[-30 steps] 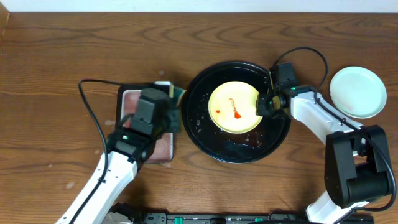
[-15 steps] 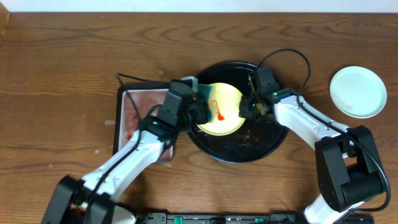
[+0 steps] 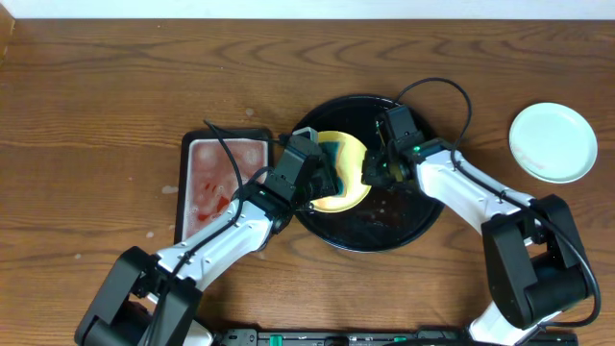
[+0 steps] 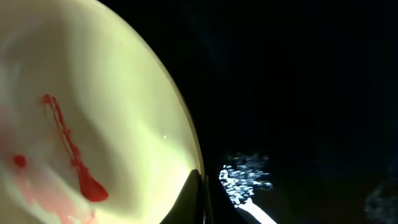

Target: Clean dirty plates on tray and stack at the side

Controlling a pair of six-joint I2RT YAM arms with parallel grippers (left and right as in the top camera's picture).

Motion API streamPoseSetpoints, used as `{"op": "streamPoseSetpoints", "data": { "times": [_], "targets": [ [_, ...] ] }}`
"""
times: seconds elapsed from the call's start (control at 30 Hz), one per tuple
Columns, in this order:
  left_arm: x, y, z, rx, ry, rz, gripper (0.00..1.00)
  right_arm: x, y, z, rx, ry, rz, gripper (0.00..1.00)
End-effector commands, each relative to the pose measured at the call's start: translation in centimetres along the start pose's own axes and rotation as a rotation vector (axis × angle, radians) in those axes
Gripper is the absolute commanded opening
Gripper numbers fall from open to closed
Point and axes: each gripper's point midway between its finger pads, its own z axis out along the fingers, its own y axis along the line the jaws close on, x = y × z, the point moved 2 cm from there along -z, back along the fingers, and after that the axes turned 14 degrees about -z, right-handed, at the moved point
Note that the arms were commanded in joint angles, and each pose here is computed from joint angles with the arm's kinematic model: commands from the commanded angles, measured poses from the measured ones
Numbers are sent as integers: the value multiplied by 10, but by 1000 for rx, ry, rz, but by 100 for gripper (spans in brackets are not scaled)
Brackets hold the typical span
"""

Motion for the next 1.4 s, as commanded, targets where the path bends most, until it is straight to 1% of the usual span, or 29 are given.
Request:
{"op": "streamPoseSetpoints", "data": {
  "times": [0.0,0.13,0.47,0.53,0.63,0.7,0.77,0.83,0.93,1.1,1.17,1.27,1.33,1.37],
  "targets": [
    [-7,1,10,-21,-34,-53,7,-2,10,0,-17,-4,-7,1],
    [-4,10,23,-44,-24,-86,7,-2,10,0,-18,-4,-8,1],
    [0,28,50,-75,-13,-91,7,0,15,0,-40,7,-13,1],
    [-4,30,51,-82,-25,-94,7,0,15,0,-39,8,-13,1],
    [-19,35,49,-100,-78,-93,7,1,15,0,-38,11,-13,1],
    [-26,40,48,-115,-87,-96,7,1,15,0,-38,11,-12,1],
    [-31,53,45,-166,-82,-121,7,1,15,0,-38,9,-12,1],
    [-31,69,41,-226,-61,-106,7,0,13,0,-27,6,-12,1],
    [-26,75,38,-261,-23,-74,7,0,11,0,-15,4,-12,1],
    [0,63,34,-207,155,-97,7,0,10,0,-9,1,1,1],
    [7,60,34,-192,197,-106,7,-1,10,0,-5,0,4,1],
    [14,58,34,-189,221,-101,7,-1,10,0,-6,0,4,1],
    [24,52,35,-192,233,-67,7,-1,10,0,-6,0,3,1],
    [25,54,34,-227,215,-46,7,-1,10,0,-6,0,3,1]
  ]
}}
